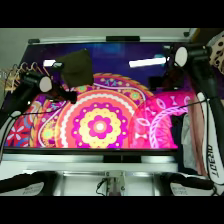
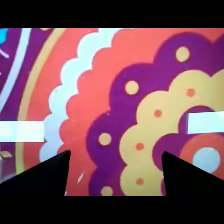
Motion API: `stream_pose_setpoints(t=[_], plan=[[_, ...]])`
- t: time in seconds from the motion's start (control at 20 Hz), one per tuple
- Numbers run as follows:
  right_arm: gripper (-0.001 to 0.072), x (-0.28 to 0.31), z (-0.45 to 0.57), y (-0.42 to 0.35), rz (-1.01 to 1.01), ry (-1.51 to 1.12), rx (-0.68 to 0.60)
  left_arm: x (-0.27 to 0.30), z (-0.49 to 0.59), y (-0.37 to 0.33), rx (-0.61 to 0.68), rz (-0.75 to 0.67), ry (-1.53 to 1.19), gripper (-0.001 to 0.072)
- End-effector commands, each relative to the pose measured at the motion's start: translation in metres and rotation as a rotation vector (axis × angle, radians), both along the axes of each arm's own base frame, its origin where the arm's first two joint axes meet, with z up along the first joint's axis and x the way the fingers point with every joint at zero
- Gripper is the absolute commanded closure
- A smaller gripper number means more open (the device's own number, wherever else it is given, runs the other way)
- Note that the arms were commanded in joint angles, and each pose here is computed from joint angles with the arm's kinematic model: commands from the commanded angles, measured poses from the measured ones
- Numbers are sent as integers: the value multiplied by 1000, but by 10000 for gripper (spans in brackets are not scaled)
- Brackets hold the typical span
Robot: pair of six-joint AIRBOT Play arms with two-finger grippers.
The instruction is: Fold the shirts.
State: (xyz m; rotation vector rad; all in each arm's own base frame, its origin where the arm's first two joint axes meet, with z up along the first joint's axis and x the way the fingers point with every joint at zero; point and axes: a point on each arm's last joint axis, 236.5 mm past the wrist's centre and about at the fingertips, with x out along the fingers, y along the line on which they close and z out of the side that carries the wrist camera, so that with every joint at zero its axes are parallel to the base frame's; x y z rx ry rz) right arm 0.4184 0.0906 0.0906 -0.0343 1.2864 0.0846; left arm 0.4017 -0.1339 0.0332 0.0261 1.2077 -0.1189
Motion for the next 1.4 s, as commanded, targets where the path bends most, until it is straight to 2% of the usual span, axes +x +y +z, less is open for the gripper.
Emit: stream_pose_setpoints(t=[0.0,0.1,0.15,0.4,0.65,0.75,0.95,1.05,1.1,1.15,1.2,1.35], plan=[[75,16,6,9,58,-76,18,20,-3,-22,-107,43,-54,-13],[75,24,9,11,64,-110,28,46,1,-30,-148,44,-144,-13],[75,24,10,14,66,-113,39,65,1,-23,-166,90,-165,-13],[76,20,12,40,82,-100,150,155,-48,64,-110,269,-64,-13],[76,16,14,53,91,-89,207,191,-84,102,-158,366,-31,-13],[76,17,14,53,90,-90,208,198,-88,101,-184,365,-49,-13],[76,17,15,53,90,-93,208,207,-102,55,-342,296,-43,-13],[76,17,15,53,90,-91,208,207,-110,45,-369,302,-29,-3],[76,16,14,53,91,-86,206,209,-107,42,-383,295,-37,176],[76,13,13,52,92,-73,202,211,-98,39,-405,281,-53,555],[76,10,12,52,93,-61,200,215,-83,34,-435,254,-82,615],[76,12,13,52,115,-74,194,218,16,7,-491,86,-269,616]])
